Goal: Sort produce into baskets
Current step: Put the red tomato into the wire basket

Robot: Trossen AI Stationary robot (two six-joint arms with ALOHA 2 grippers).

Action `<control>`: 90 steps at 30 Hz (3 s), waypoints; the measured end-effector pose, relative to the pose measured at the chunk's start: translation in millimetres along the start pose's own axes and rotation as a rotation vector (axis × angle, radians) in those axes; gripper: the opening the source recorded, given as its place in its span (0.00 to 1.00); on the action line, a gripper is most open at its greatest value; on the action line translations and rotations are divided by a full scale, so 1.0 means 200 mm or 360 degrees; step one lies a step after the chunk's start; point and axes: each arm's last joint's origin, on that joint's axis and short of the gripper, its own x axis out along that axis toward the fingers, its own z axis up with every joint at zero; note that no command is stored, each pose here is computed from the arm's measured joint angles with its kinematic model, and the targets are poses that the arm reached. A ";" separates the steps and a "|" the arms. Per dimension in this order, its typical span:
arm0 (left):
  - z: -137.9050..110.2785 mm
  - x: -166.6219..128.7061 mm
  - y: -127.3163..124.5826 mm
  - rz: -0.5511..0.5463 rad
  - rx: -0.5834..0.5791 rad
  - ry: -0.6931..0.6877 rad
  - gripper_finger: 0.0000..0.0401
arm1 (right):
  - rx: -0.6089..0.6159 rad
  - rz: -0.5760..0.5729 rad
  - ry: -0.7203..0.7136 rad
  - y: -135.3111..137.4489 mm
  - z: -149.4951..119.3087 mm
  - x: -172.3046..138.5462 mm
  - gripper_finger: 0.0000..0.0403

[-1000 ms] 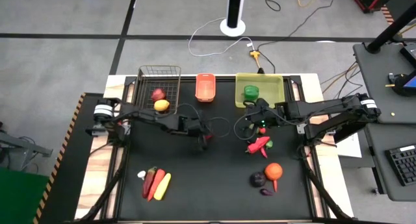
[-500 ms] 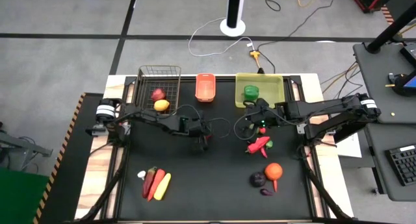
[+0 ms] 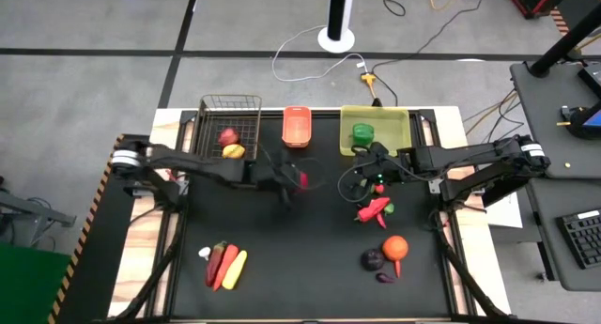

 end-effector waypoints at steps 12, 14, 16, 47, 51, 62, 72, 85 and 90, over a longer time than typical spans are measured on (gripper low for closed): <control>-0.09 -0.56 0.35 0.0520 -0.0208 0.0020 0.62 | 0.0013 0.0018 -0.0048 0.01 0.01 0.00 0.89; -0.13 -0.61 0.43 0.0594 -0.0281 0.0037 0.62 | 0.0013 0.0018 -0.0047 0.01 0.01 0.00 0.89; -0.17 -0.64 0.51 0.0677 -0.0357 0.0074 0.62 | 0.0012 0.0018 -0.0048 0.01 0.01 0.00 0.89; -0.64 -0.21 1.06 0.0670 -0.0996 0.0853 0.62 | -0.0007 0.0015 -0.0042 0.00 0.01 0.00 0.89; -0.65 -0.17 1.08 0.0702 -0.0968 0.0866 0.62 | -0.0007 0.0015 -0.0042 0.00 0.01 0.00 0.89; -0.68 -0.08 1.11 0.0450 -0.0897 0.0762 0.62 | -0.0007 0.0015 -0.0042 0.00 0.01 0.00 0.89; -0.73 -0.10 1.17 0.0371 -0.0860 0.0724 0.62 | -0.0007 0.0015 -0.0042 0.00 0.01 0.00 0.89; -0.74 -0.11 1.19 0.0404 -0.0893 0.0700 0.65 | -0.0002 0.0014 -0.0042 0.00 0.01 0.00 0.89; -0.74 -0.11 1.19 0.0407 -0.0903 0.0697 0.71 | -0.0001 0.0015 -0.0042 0.00 0.01 0.00 0.89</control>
